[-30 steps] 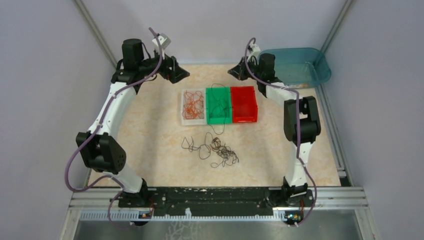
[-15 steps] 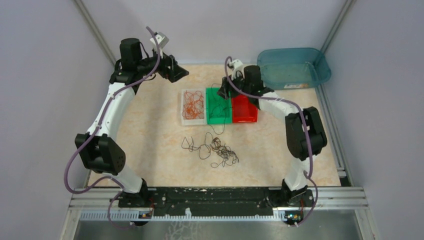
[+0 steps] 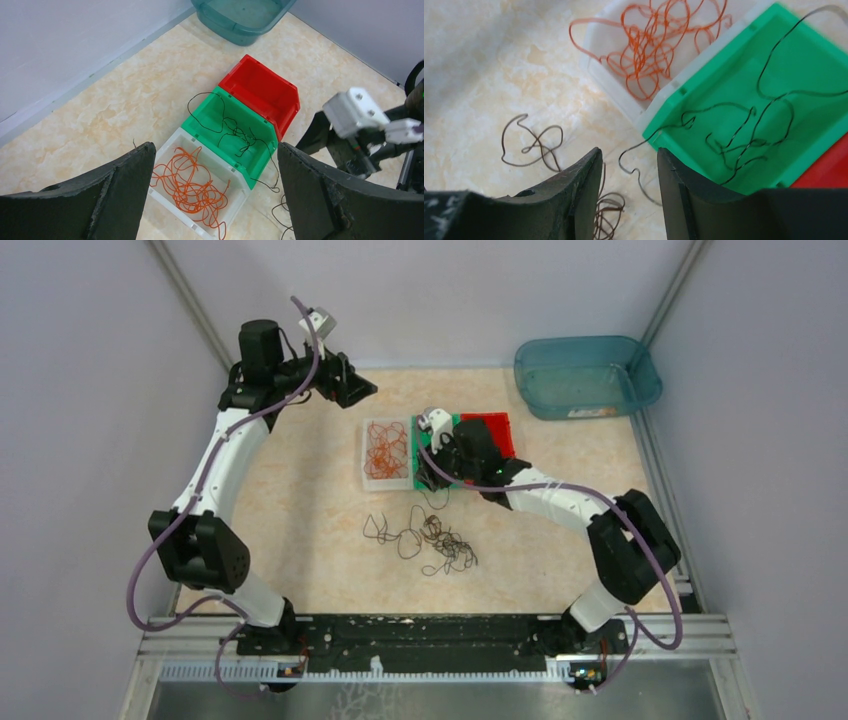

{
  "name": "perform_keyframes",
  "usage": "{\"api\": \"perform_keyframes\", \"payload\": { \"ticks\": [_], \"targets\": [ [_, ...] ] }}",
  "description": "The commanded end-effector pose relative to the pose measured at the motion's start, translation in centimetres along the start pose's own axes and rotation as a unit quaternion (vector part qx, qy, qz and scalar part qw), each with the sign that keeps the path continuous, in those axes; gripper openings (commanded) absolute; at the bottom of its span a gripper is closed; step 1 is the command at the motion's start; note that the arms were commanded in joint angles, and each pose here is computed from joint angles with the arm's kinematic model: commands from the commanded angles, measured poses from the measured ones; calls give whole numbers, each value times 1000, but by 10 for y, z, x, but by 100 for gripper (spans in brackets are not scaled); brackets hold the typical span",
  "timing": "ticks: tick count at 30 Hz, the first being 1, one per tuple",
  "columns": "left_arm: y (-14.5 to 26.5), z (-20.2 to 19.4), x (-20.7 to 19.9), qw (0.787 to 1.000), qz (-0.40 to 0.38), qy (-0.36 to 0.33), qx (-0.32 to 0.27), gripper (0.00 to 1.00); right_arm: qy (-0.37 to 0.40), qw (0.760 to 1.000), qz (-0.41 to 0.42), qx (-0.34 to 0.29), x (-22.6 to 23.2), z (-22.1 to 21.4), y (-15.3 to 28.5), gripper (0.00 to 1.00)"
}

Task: Untangle the cables

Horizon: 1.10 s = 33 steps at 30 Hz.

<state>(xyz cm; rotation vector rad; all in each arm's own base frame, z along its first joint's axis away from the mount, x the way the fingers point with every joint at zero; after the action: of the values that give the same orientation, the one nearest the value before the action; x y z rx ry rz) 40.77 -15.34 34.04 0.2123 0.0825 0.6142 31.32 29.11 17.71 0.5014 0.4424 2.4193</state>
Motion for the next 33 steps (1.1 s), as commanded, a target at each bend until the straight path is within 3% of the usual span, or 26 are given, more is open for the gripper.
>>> {"api": "perform_keyframes", "payload": {
  "ticks": [1,14,29,33],
  "targets": [
    [9,15,-6,1000,-4,-17,-24,96,-8,998,-65,18,7,-23,-6,45],
    [14,19,-6,999,-2,-21,-28,96,-27,988,-128,79,1,-72,-43,44],
    [15,16,-6,999,-5,-18,-27,96,-62,986,-150,37,-5,-72,-57,34],
    [16,16,-6,999,-6,-19,-27,95,-83,989,-117,21,8,-59,-56,44]
  ]
}}
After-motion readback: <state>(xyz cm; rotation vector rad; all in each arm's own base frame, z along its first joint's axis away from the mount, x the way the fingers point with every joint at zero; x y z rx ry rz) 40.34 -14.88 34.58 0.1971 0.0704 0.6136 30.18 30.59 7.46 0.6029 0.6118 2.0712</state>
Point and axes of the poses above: each gripper's point midway between its finger pads, its own y axis back along the fingers, its own x axis along the line the jaws close on, z = x × y, the point moved 4 cm from there along y, back along the fingers, and after that the axes turned 8 degrees about -y, right-handed, at the moved point
